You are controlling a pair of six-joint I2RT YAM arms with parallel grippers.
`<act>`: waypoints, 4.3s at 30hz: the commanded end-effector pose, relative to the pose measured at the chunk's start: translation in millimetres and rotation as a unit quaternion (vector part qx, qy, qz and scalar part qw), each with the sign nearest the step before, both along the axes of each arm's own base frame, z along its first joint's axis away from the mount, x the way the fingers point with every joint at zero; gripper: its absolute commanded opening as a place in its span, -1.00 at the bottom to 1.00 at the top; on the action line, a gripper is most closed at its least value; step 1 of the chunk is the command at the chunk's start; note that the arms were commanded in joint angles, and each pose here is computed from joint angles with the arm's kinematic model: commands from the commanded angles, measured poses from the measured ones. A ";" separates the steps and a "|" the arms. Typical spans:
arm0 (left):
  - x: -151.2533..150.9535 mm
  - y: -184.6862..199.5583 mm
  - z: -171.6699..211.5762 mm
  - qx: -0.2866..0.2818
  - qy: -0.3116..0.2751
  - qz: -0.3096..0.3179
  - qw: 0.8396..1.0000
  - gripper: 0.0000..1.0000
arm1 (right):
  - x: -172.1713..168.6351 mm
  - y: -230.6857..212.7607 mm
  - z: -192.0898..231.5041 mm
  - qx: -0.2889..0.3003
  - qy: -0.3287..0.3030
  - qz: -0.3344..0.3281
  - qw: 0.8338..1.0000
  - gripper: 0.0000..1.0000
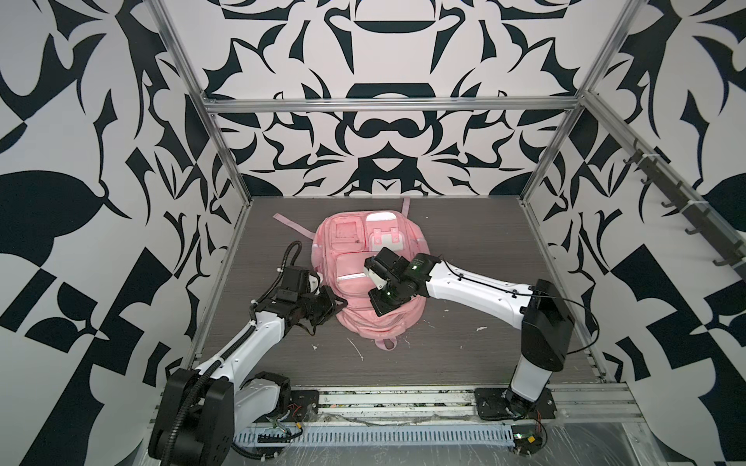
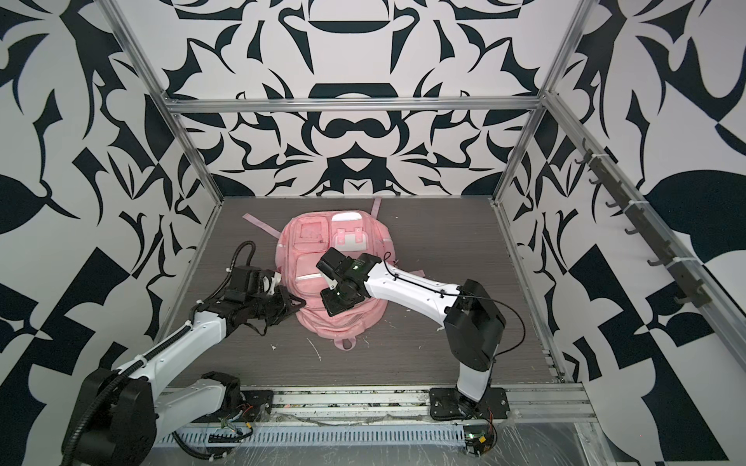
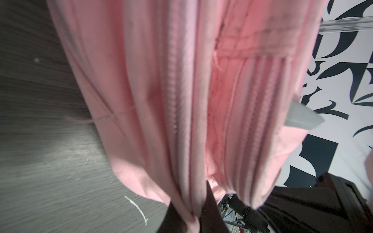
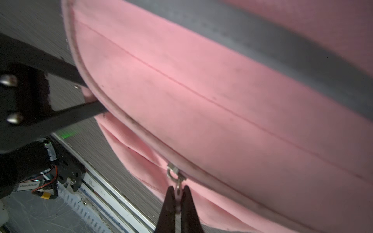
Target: Pack the student bag
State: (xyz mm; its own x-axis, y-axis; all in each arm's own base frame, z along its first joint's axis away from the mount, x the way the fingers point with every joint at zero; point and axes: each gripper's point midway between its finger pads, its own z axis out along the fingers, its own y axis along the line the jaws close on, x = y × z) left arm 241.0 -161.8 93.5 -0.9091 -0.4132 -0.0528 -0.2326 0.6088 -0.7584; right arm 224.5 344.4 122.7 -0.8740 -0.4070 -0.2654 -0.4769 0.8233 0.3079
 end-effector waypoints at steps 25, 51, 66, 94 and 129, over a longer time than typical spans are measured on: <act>41.6 45.4 37.7 0.106 -0.062 -0.016 0.992 0.99 | 21.2 -31.0 45.8 0.020 -0.051 0.029 0.998 -1.00; 9.4 -1.2 4.9 0.001 -0.001 0.019 1.000 -0.04 | -13.0 70.6 45.7 0.108 -0.025 0.086 0.990 -1.00; 21.8 13.1 0.4 0.046 -0.016 0.031 0.998 -1.00 | -2.7 -2.1 38.8 0.078 -0.027 0.020 0.996 -1.00; 3.5 22.5 11.2 0.091 -0.089 -0.033 0.991 -0.13 | 54.5 -58.6 48.5 0.079 -0.053 -0.030 0.995 -0.73; 126.1 22.0 -14.2 0.033 -0.064 -0.044 0.996 0.87 | 101.2 -230.2 -68.6 0.013 -0.010 -0.402 0.916 0.34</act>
State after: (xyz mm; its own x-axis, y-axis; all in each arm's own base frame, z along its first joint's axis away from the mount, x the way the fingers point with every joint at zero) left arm 385.7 -111.9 79.6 -0.9011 -0.3737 -0.2198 -0.1241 0.7081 -0.6951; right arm 295.8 109.5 49.4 -0.9101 0.3455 -0.2287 0.2718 0.9145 0.2997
